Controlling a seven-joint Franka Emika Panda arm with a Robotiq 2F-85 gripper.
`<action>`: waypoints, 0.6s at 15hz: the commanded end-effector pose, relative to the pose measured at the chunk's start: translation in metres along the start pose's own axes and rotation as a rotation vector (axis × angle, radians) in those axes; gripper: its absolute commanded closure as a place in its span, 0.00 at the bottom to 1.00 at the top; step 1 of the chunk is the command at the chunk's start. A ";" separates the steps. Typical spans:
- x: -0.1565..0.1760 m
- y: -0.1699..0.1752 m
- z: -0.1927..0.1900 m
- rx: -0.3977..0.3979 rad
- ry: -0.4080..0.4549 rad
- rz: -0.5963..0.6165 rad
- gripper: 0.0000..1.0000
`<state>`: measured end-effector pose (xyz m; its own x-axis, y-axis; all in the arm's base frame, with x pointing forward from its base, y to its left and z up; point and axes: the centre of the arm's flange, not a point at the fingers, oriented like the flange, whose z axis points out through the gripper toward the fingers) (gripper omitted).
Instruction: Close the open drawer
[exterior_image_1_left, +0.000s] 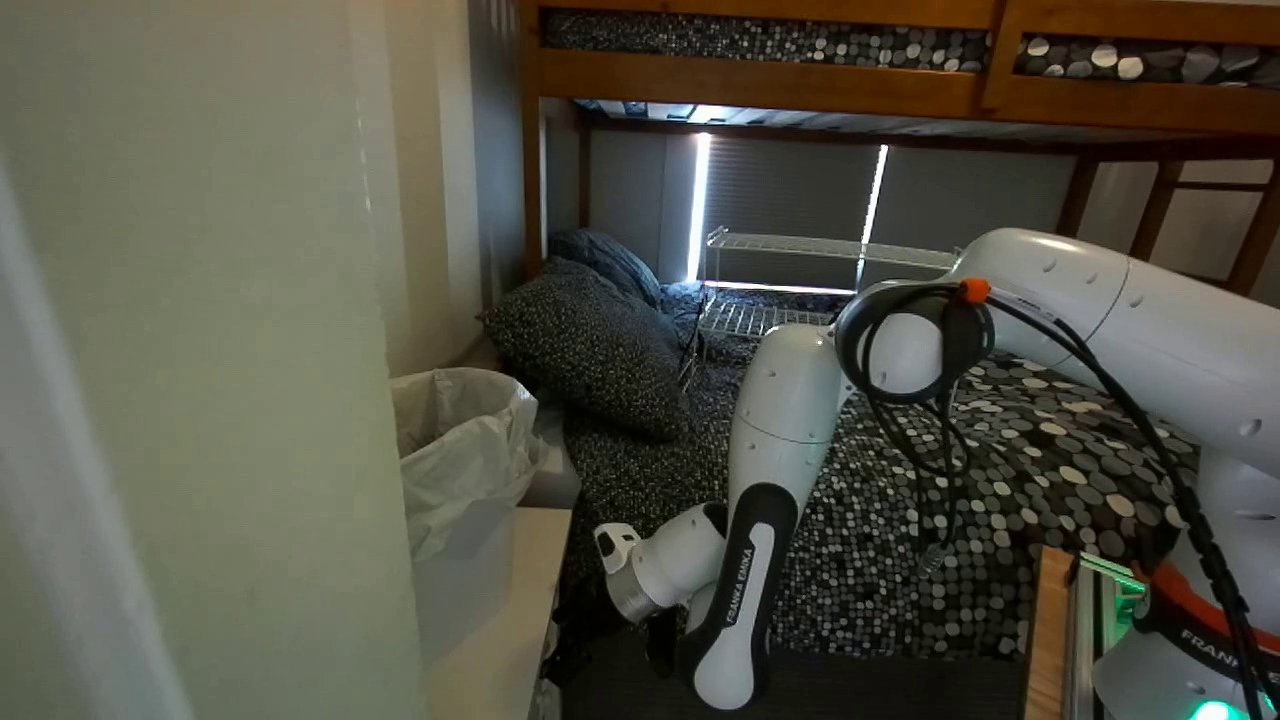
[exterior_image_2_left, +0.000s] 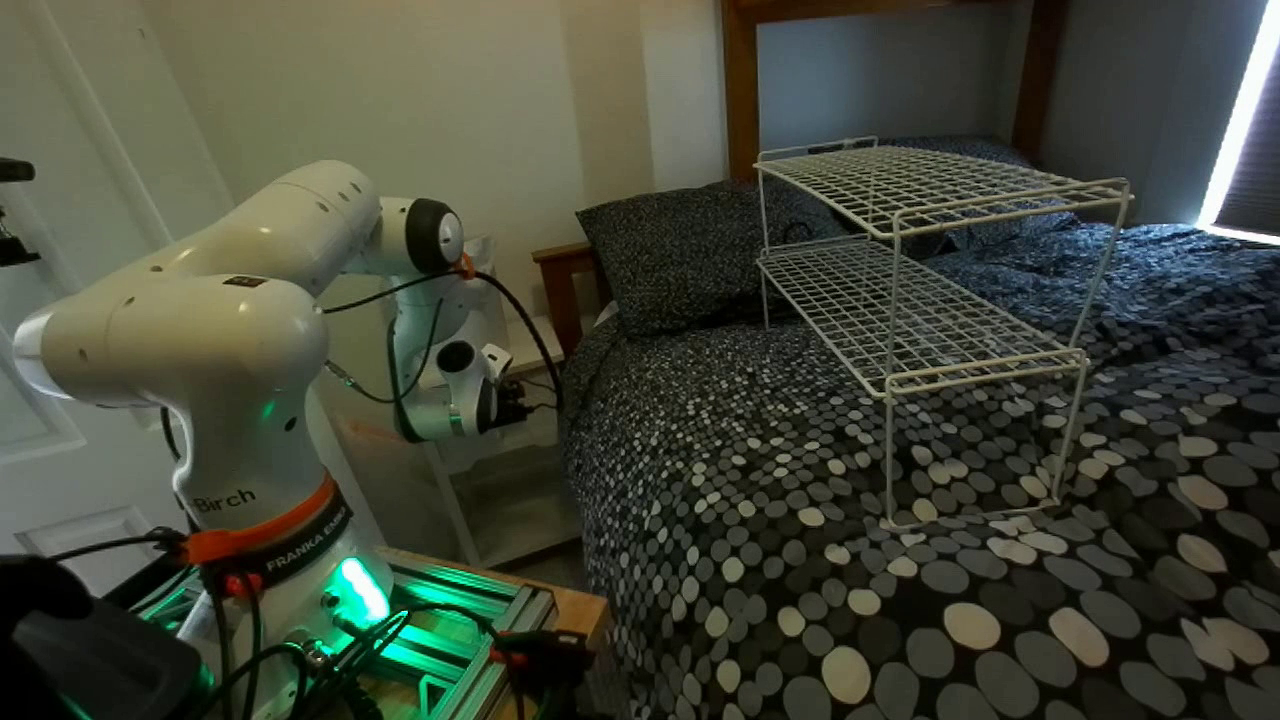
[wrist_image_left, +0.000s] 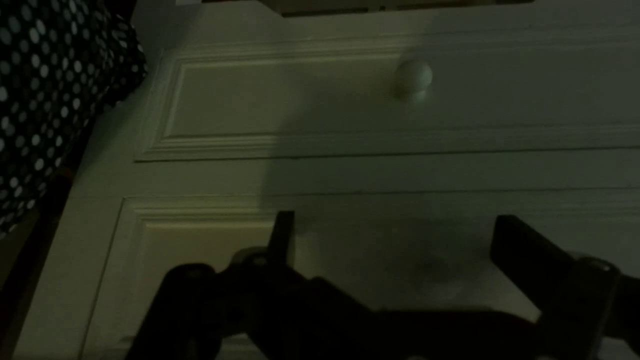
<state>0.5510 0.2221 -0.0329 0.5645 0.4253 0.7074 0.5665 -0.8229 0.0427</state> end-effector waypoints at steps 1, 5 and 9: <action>-0.008 0.001 -0.007 -0.044 -0.118 0.021 0.00; -0.007 -0.002 -0.030 -0.021 -0.218 0.073 0.00; 0.001 -0.013 -0.068 0.006 -0.302 0.118 0.00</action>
<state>0.5288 0.2158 -0.0229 0.7242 0.4303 0.5389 0.5130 -0.8584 -0.0038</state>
